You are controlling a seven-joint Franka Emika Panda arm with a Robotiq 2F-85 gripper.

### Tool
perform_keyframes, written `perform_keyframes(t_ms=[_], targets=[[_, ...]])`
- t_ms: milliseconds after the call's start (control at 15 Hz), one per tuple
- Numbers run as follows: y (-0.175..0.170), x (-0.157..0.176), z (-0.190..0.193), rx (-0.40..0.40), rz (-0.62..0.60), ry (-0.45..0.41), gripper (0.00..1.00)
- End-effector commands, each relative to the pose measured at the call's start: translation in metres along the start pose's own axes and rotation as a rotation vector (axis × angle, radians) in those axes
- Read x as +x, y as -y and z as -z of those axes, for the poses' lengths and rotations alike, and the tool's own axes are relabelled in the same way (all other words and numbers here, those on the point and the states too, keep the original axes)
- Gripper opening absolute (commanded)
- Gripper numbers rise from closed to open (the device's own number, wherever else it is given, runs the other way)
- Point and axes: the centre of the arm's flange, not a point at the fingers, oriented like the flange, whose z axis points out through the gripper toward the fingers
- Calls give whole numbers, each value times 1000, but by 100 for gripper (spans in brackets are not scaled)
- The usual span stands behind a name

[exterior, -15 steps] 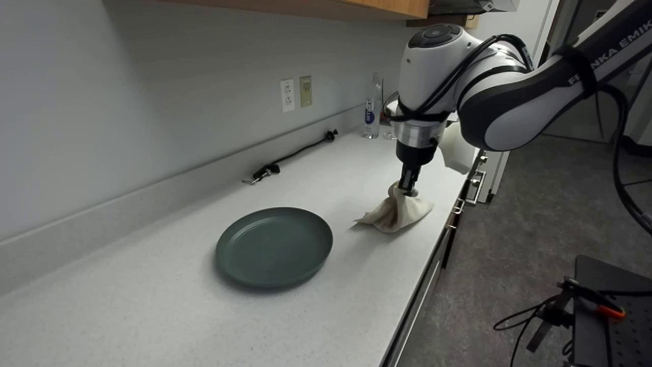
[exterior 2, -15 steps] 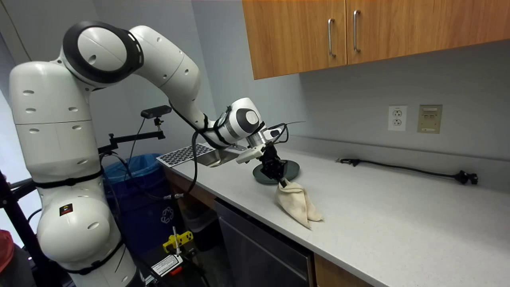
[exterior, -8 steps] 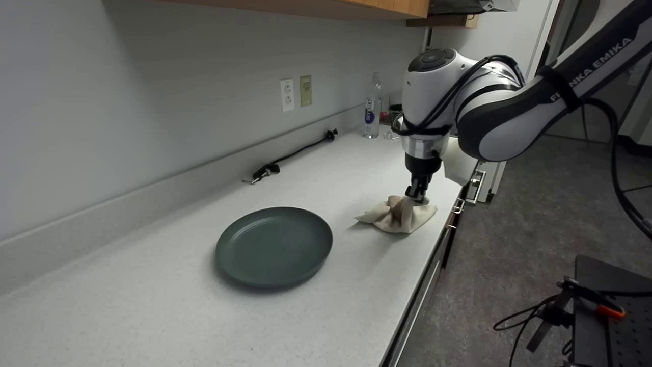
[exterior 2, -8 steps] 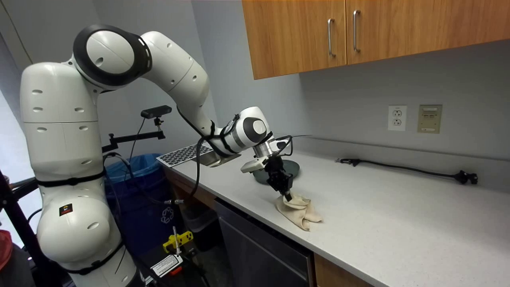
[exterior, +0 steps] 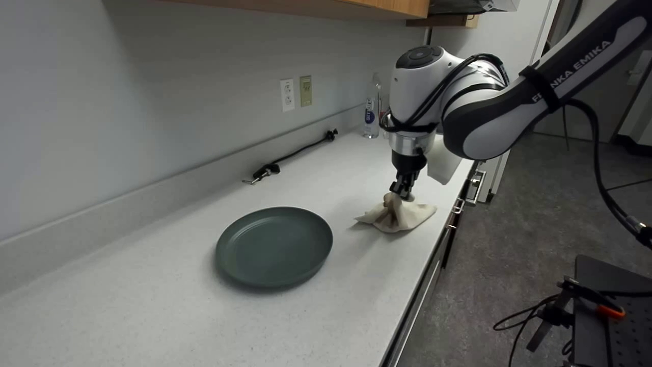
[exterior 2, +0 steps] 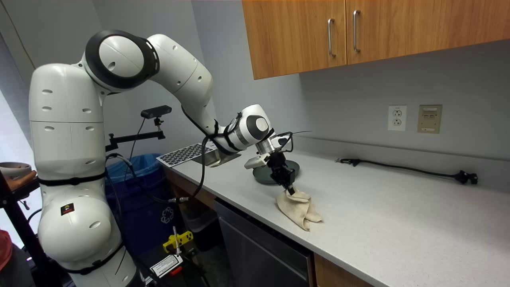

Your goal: Fold the towel into a triangle twice

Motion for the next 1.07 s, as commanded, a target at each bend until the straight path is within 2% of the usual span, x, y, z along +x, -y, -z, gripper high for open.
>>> perform_keyframes(t_ms=[0,267,333,467,733,1000], targets=[[17,25,6,23,-4,-48,2],[36,33,-6,122,6,-33,2],[39,34,-10,136,7,-19,32],[43,33,-19,154,18,-7,40],[45,28,-28,131,42,-43,71],[32,27,-21,78,1,-129,98]])
